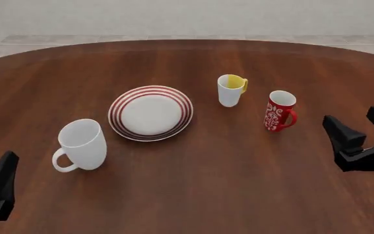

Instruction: Pick up the red mug and put it on the plate

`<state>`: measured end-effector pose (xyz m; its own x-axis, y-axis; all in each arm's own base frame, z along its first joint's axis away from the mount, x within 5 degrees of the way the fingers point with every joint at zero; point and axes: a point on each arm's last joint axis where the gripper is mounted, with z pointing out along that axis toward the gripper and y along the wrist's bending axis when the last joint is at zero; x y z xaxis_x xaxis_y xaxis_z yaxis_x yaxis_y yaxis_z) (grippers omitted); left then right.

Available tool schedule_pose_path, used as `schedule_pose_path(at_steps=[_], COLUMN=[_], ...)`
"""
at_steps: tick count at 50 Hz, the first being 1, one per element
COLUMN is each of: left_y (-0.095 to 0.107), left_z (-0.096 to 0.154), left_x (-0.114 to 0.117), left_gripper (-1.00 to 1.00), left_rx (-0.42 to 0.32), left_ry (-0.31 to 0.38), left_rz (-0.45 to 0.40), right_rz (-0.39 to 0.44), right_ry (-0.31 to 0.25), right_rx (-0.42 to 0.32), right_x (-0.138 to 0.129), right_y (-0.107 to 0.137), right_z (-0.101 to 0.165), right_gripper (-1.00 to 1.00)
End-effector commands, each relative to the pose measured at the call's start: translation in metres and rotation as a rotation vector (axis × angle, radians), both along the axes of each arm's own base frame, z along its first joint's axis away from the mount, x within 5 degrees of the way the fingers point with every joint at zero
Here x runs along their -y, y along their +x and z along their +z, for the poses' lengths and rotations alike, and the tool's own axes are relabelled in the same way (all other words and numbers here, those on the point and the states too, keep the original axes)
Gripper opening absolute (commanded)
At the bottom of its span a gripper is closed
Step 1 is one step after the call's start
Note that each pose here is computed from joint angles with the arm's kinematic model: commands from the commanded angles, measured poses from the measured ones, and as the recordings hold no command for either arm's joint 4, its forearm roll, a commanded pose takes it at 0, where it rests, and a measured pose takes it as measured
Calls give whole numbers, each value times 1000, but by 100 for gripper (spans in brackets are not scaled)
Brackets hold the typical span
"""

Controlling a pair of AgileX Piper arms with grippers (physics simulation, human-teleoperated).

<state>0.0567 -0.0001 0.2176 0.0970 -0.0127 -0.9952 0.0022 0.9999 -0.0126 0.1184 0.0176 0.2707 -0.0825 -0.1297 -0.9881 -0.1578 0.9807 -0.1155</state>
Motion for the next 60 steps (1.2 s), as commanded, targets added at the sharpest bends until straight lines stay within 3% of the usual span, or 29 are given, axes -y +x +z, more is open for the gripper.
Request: schedule_pose_path(at_steps=[1,5,7,8,9,11,12,16,17,24,27,29,33,35,37,41,42,46,52,60], left_y=[3,4,4,4,4,5,5,5,4,5,5,5,2,1,0,-1,-1,0,1,0], left_z=[0,-1,-1,-1,-1,0,0,-1,-1,0,0,0,1,1,1,1,1,0,1,1], left_x=[0,0,0,0,0,0,0,0,0,0,0,0,0,0,0,0,0,0,0,0], left_gripper=[100,100,100,100,100,100,100,100,100,100,100,100,100,100,100,100,100,100,100,100], left_rx=[0,0,0,0,0,1,0,1,2,1,1,0,2,3,4,4,4,4,5,4], left_ry=[-2,-2,-2,-3,-3,-2,-3,-4,-4,-5,-5,-7,-9,-12,-14,-17,-17,-18,-16,-14], left_rz=[-1,-1,-1,-2,-3,-4,-4,-4,-3,-2,-4,-4,-3,-1,0,0,1,2,2,3], right_rz=[57,72,102,102,67,58,70,51,31,0,-14,-3,-31,-29,-43,-58,-80,-67,-117,-123], right_ry=[-119,-133,-178,-229,-213,-207,-197,-193,-190,-180,-114,-133,-91,-100,-38,-42,-12,-37,-28,-42], right_rx=[-37,-54,-34,5,-53,-24,-69,-60,-98,-142,-188,-209,-215,-225,-255,-275,-279,-305,-322,-344], right_x=[-10,-13,-17,-15,-12,-11,-14,-12,-10,-6,-7,-9,-6,-6,-8,-4,-1,-3,9,12], right_y=[25,32,31,27,40,39,47,52,64,83,96,103,112,116,125,134,137,144,158,168], right_z=[34,39,43,45,42,49,46,55,57,62,68,67,74,74,76,73,74,68,63,55], right_gripper=[100,100,100,100,100,100,100,100,100,100,100,100,100,100,100,100,100,100,100,100])
